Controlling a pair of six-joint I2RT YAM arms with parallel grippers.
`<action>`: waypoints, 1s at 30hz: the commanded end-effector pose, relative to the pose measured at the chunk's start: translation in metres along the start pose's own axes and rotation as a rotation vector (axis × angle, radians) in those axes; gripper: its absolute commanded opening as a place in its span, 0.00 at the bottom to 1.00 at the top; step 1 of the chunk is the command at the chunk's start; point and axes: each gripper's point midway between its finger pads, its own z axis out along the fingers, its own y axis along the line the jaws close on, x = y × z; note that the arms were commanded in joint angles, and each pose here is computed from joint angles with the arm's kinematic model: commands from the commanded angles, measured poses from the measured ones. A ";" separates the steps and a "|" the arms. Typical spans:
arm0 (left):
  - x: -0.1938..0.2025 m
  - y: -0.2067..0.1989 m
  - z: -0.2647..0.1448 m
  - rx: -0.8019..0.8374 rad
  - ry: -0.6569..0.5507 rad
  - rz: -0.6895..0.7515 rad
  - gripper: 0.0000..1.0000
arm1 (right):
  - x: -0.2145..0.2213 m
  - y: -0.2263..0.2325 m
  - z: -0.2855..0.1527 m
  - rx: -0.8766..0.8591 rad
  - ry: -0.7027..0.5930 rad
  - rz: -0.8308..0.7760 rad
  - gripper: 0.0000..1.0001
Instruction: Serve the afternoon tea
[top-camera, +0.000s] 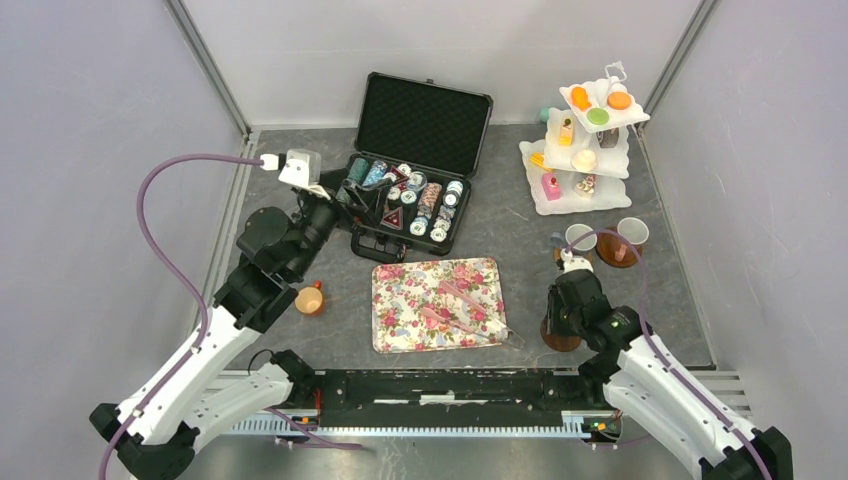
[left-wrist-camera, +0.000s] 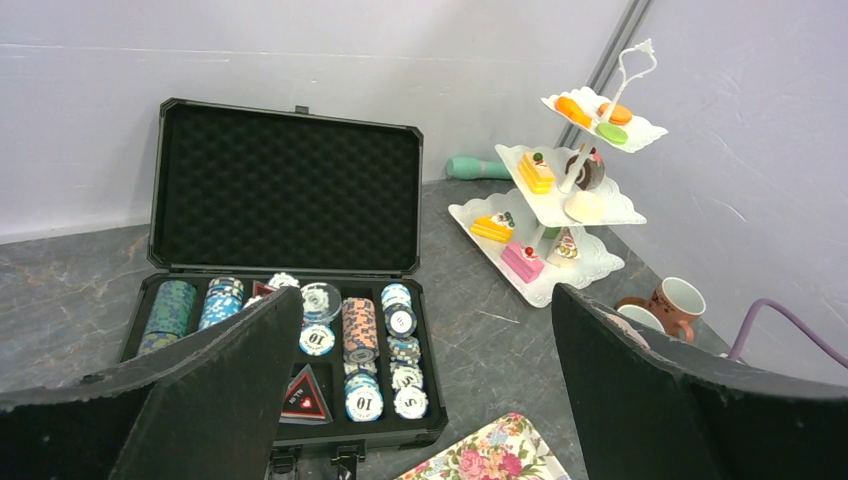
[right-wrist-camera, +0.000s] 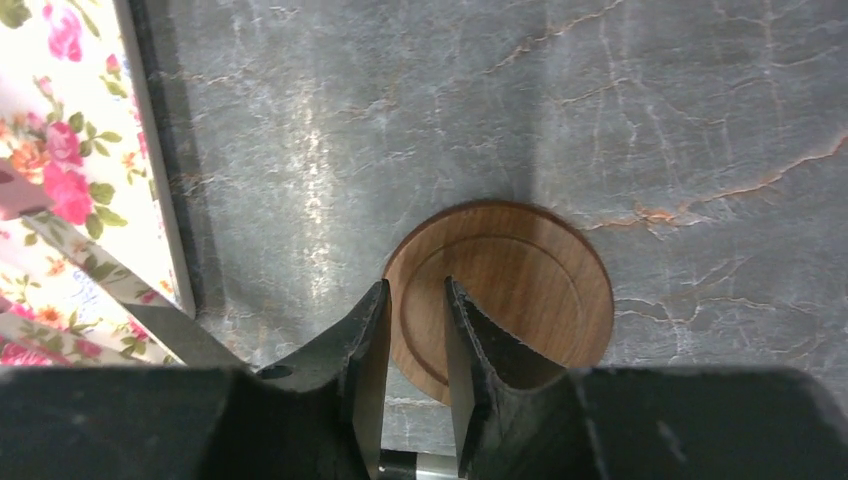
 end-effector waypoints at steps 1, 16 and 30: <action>-0.028 -0.007 -0.007 0.027 -0.070 -0.054 1.00 | -0.003 -0.012 0.005 0.075 -0.031 0.038 0.30; -0.032 0.001 -0.010 -0.013 -0.089 -0.032 1.00 | -0.044 0.026 0.049 -0.050 -0.156 -0.010 0.31; -0.026 0.012 -0.008 -0.067 -0.080 -0.004 1.00 | -0.118 0.033 0.090 0.063 -0.324 -0.080 0.34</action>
